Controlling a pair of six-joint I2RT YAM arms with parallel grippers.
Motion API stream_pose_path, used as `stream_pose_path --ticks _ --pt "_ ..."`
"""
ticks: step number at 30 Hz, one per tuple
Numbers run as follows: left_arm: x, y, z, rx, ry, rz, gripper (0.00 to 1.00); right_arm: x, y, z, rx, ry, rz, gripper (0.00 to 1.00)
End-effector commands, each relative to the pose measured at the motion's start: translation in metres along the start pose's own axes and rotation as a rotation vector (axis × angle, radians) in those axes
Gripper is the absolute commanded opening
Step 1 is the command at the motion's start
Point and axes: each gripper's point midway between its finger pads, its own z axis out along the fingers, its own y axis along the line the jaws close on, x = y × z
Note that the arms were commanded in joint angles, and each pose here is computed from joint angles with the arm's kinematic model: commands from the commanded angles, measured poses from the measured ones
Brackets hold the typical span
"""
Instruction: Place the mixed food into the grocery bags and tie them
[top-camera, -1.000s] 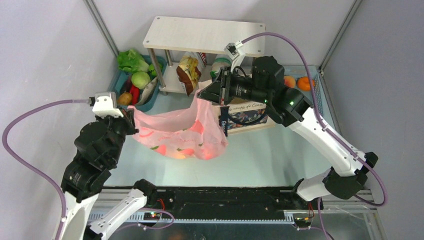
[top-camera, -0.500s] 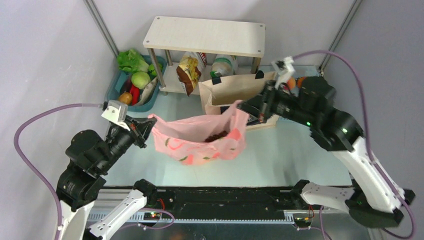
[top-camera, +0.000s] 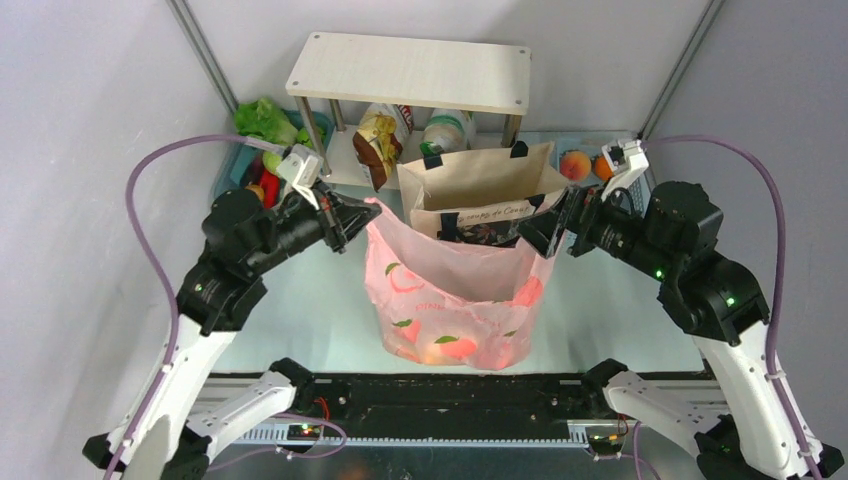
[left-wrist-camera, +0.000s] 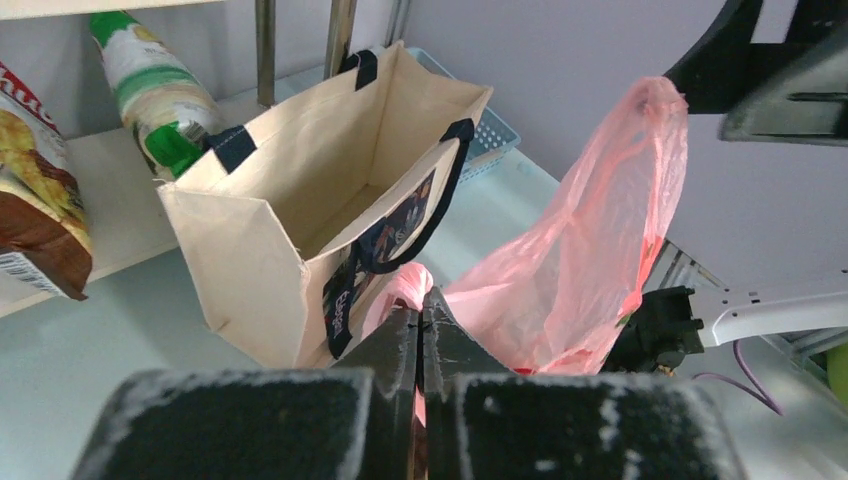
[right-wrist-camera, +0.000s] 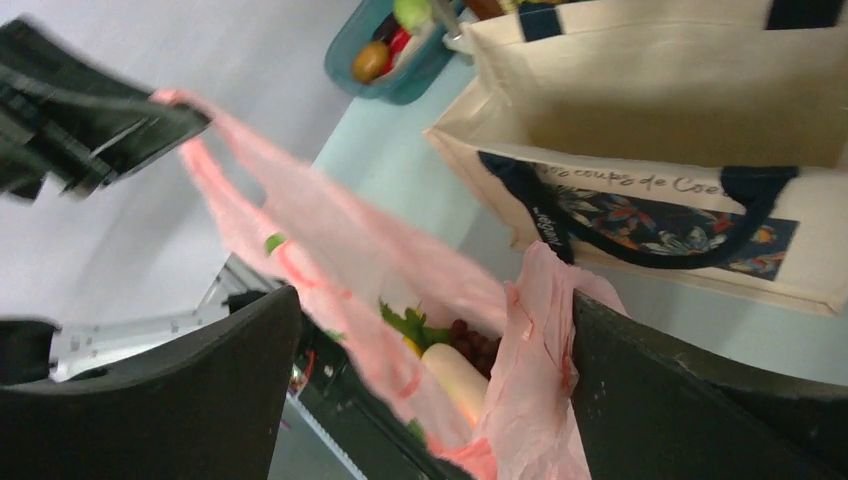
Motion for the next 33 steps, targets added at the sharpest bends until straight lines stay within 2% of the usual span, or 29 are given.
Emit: stream_pose_path --ticks 1,4,9,14,16,17,18,19,20,23,25,27,29,33 --pt "-0.015 -0.012 0.012 0.076 -0.096 0.028 0.00 -0.007 0.043 -0.023 -0.235 -0.032 -0.156 0.99" --pt "-0.011 -0.014 0.011 0.102 -0.122 0.078 0.00 -0.008 0.067 -0.020 -0.322 -0.004 -0.210 0.99" --pt "-0.003 -0.014 -0.001 0.106 -0.174 0.126 0.00 -0.026 0.075 0.004 -0.202 -0.048 -0.343 0.99" --pt "-0.008 -0.013 -0.024 0.075 -0.265 0.189 0.00 -0.034 0.096 0.040 -0.183 -0.093 -0.469 0.98" --pt "-0.009 -0.011 -0.030 0.062 -0.311 0.207 0.00 -0.049 0.104 0.059 -0.137 -0.212 -0.509 0.92" --pt "-0.007 -0.010 -0.030 0.063 -0.323 0.206 0.00 -0.036 0.109 0.068 -0.139 -0.214 -0.543 0.91" --pt "-0.005 -0.011 -0.032 0.069 -0.328 0.206 0.00 -0.055 0.115 0.069 -0.113 -0.319 -0.581 0.93" --pt "-0.007 -0.011 -0.033 0.071 -0.341 0.207 0.00 -0.047 0.122 0.074 -0.118 -0.327 -0.615 0.95" --pt "-0.006 -0.012 -0.034 0.075 -0.342 0.207 0.00 -0.060 0.120 0.073 -0.065 -0.379 -0.636 0.96" --pt "-0.006 -0.012 -0.033 0.082 -0.341 0.204 0.00 -0.077 0.126 0.072 -0.043 -0.391 -0.643 0.96" --pt "-0.007 -0.012 -0.034 0.087 -0.340 0.198 0.00 -0.069 0.142 0.072 -0.156 -0.343 -0.669 0.97" --pt "-0.008 -0.012 -0.036 0.085 -0.346 0.198 0.00 -0.043 0.171 0.072 -0.366 -0.268 -0.713 0.99" --pt "-0.009 -0.011 -0.037 0.081 -0.352 0.199 0.00 -0.024 0.182 0.077 -0.450 -0.204 -0.737 0.99" --pt "-0.009 -0.010 -0.040 0.076 -0.363 0.206 0.00 0.013 0.182 0.100 -0.480 -0.076 -0.772 0.99"
